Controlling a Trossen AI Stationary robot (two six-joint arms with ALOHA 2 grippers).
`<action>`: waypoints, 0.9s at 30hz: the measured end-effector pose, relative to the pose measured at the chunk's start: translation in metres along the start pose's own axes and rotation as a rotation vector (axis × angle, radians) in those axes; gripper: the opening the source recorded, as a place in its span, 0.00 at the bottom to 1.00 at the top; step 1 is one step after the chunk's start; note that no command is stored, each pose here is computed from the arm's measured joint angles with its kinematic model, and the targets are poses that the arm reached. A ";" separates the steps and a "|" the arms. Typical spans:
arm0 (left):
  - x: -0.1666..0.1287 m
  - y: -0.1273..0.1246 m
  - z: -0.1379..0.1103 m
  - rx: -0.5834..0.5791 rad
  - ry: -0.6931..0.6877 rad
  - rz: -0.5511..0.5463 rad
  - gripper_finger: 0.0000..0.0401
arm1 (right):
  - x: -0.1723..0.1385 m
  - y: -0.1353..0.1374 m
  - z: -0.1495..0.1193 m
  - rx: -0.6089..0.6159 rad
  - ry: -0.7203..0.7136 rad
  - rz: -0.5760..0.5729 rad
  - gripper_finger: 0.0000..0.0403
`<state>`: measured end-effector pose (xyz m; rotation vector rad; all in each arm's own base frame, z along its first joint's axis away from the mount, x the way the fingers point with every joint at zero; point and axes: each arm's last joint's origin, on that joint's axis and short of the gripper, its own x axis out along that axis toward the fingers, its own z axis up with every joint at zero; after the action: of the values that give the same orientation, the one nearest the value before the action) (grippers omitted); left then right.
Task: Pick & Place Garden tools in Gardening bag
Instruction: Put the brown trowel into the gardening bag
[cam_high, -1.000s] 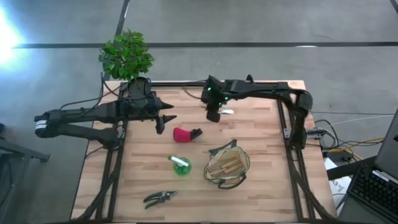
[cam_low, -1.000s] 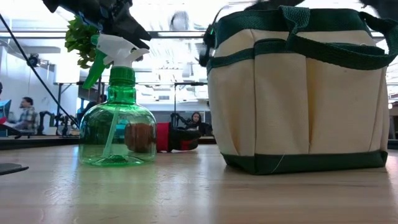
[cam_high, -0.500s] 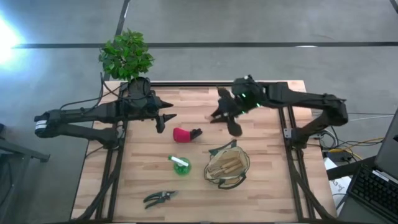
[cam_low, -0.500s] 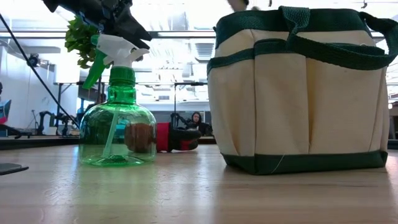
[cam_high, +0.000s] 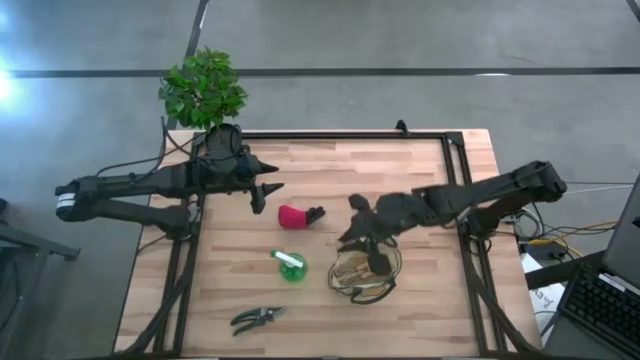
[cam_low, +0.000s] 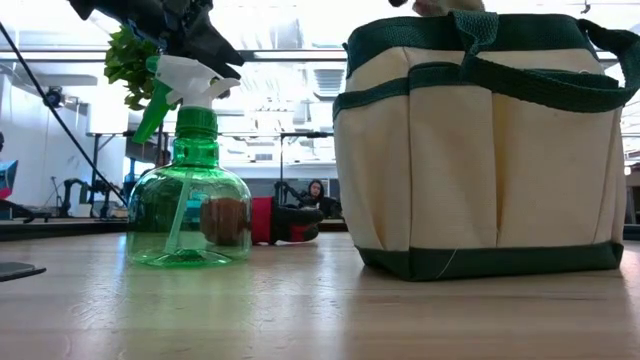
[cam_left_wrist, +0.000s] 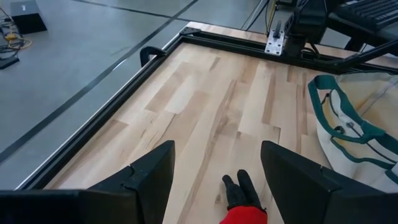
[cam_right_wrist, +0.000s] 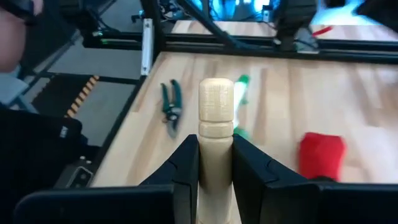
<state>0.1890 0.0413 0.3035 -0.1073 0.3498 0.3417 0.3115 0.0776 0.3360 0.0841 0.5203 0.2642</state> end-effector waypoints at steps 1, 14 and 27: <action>0.000 0.000 0.000 0.000 0.000 0.000 0.60 | 0.003 0.003 -0.005 0.011 -0.008 0.005 0.13; 0.000 0.000 0.001 -0.005 -0.006 -0.001 0.60 | 0.031 -0.002 -0.081 0.137 0.101 -0.007 0.13; 0.000 0.000 0.001 -0.008 -0.009 -0.001 0.60 | 0.036 -0.005 -0.118 0.181 0.230 0.065 0.13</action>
<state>0.1894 0.0413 0.3042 -0.1135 0.3399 0.3426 0.2840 0.0843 0.2160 0.2493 0.7710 0.2916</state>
